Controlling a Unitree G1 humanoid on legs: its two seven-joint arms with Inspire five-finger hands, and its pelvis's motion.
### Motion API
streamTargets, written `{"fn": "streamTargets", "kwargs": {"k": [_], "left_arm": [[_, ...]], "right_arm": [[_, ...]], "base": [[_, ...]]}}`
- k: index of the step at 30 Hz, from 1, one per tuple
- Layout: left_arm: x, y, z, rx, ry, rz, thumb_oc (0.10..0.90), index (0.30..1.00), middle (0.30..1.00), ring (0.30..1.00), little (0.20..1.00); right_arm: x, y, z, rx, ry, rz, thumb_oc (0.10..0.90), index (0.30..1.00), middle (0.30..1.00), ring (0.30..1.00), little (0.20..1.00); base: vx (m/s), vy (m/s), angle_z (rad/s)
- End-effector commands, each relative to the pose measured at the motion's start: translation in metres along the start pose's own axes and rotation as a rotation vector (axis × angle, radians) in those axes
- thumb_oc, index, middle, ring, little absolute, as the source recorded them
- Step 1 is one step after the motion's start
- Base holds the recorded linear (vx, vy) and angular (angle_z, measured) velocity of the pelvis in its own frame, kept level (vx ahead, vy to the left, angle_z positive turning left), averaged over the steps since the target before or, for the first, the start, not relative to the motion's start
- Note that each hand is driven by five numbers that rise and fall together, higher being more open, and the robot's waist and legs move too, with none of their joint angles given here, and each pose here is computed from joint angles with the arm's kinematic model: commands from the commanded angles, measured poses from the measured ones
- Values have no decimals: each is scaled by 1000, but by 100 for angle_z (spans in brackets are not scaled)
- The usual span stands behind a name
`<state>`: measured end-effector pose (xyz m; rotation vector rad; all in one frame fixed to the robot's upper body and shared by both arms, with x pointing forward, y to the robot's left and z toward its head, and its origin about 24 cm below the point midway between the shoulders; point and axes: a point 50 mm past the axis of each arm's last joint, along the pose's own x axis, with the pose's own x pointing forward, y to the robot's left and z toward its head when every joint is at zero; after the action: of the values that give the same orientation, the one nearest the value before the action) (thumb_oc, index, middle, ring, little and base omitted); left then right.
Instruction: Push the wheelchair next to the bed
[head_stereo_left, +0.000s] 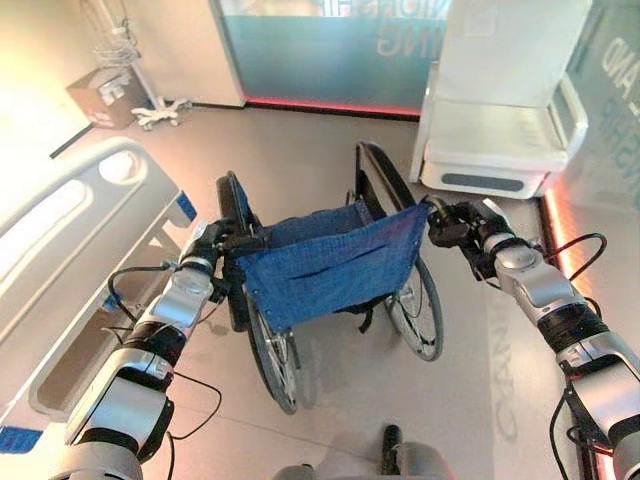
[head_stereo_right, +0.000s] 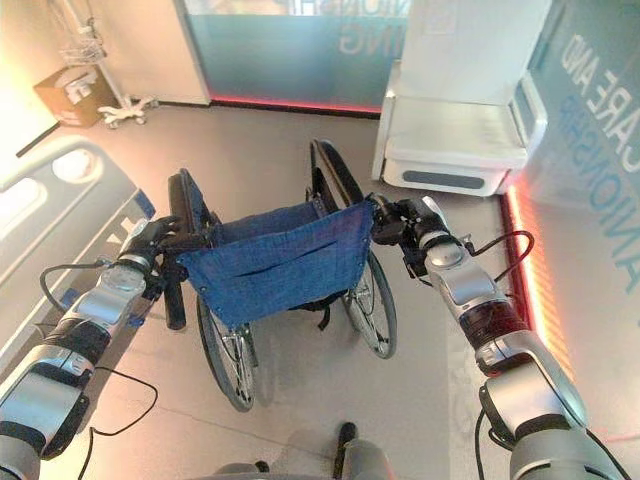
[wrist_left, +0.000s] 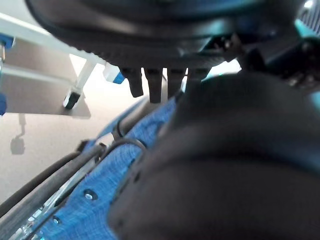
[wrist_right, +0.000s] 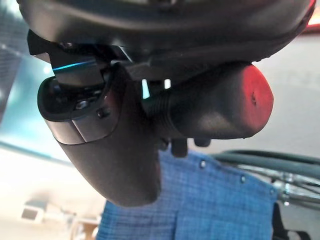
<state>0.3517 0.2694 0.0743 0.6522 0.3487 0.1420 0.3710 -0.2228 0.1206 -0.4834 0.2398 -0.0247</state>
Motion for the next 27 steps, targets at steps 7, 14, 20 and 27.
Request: {"fn": "streamTargets", "kwargs": {"k": [7, 14, 20, 27], "left_arm": [[-13, -58, -44, 100, 111, -144, 400, 300, 300, 300, 300], [-19, -57, -53, 84, 115, -128, 400, 300, 300, 300, 300], [-16, -48, -58, 112, 144, -124, 400, 300, 300, 300, 300], [-9, -45, -40, 150, 116, -107, 400, 300, 300, 300, 300]], "right_arm": [[-1, 24, -8, 109, -24, 28, 400, 300, 300, 300, 300], [-1, 28, 2, 103, -62, 52, 400, 300, 300, 300, 300], [-1, 34, -6, 128, -35, 72, 400, 300, 300, 300, 300], [1, 35, 2, 174, -56, 45, 400, 300, 300, 300, 300]], "base": [[301, -121, 16], [323, 120, -32], [278, 131, -36], [164, 94, -29]]}}
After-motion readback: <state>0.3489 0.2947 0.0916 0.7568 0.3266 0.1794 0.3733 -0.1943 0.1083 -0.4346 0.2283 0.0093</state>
